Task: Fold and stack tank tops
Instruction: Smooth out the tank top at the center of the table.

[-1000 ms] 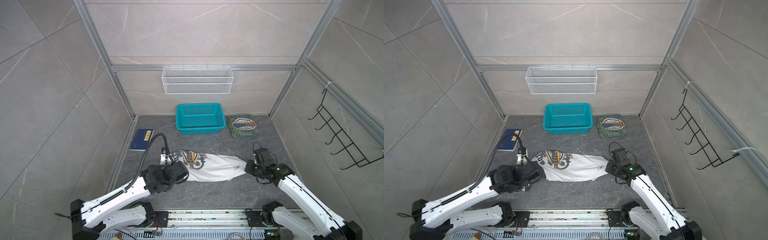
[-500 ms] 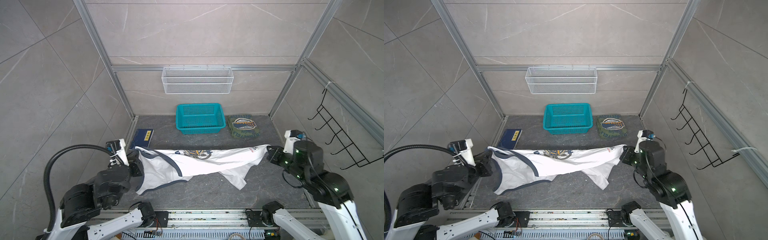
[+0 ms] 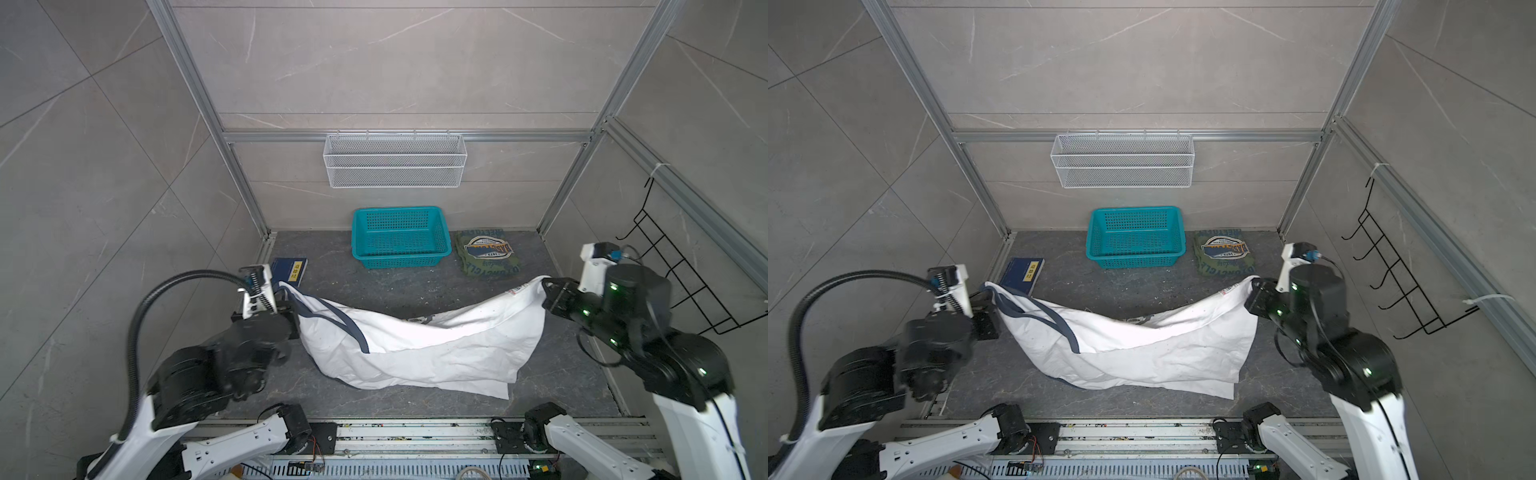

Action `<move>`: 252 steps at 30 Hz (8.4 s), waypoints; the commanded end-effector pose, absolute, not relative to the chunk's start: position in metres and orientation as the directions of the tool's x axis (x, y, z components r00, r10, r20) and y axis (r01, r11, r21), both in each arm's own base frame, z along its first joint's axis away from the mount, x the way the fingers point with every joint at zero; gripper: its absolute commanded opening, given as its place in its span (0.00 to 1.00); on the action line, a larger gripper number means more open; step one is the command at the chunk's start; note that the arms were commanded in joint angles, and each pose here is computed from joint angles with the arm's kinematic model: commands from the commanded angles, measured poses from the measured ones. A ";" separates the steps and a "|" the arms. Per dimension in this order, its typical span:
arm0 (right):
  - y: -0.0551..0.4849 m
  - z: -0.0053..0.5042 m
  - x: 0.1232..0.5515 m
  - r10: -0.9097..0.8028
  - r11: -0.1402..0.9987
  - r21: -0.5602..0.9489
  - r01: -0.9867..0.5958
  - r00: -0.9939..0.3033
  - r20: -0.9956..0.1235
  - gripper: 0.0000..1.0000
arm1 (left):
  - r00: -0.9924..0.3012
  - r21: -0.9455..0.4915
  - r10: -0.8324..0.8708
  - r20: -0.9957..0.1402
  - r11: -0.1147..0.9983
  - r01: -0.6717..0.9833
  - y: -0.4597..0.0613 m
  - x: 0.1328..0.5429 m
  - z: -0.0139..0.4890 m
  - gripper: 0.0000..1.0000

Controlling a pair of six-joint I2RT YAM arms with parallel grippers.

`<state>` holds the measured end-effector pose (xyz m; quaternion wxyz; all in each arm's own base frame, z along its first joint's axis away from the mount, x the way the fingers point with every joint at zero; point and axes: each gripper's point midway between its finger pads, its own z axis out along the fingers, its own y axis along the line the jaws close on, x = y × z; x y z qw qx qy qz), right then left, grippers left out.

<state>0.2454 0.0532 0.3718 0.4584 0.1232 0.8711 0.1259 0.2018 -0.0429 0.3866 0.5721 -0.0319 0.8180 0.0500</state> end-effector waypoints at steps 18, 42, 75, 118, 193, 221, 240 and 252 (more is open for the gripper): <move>0.078 0.319 0.317 0.270 0.949 0.314 0.035 -0.604 -0.750 0.00 | -0.416 -0.151 -0.217 -0.883 0.971 -0.186 -0.040 0.272 0.340 0.00; 0.035 0.554 0.099 0.362 0.879 0.385 -0.281 -0.131 -0.923 0.00 | -0.008 -0.339 -0.359 -0.933 0.875 0.346 -0.016 0.077 0.519 0.00; 0.048 0.120 0.425 0.301 0.953 0.142 0.266 -0.802 -0.516 0.00 | -0.712 0.059 -0.285 -0.642 0.907 -0.416 -0.015 0.385 0.135 0.00; 0.117 0.092 0.287 0.288 0.886 0.447 0.120 -0.899 -0.330 0.55 | -0.959 -0.154 -0.081 -0.270 0.987 -0.040 -0.220 0.310 0.047 0.43; 0.096 0.014 0.311 0.425 0.856 0.384 0.345 -0.893 -0.146 0.59 | -0.486 -0.250 -0.852 -0.196 0.522 -0.815 0.006 0.180 0.006 0.73; 0.128 0.049 0.416 0.324 0.889 0.415 0.192 -0.906 -0.274 0.60 | -0.734 -0.430 -0.619 -0.281 0.765 -0.480 -0.040 0.391 0.057 0.70; 0.117 0.023 0.427 0.328 0.895 0.383 0.228 -0.919 -0.220 0.60 | -0.540 -0.332 -0.801 -0.260 0.599 -0.729 0.058 0.327 0.016 0.70; 0.119 0.094 0.453 0.260 0.922 0.370 0.113 -0.890 -0.375 0.60 | -0.814 -0.381 -0.382 -0.438 0.899 -0.217 -0.108 0.399 0.107 0.69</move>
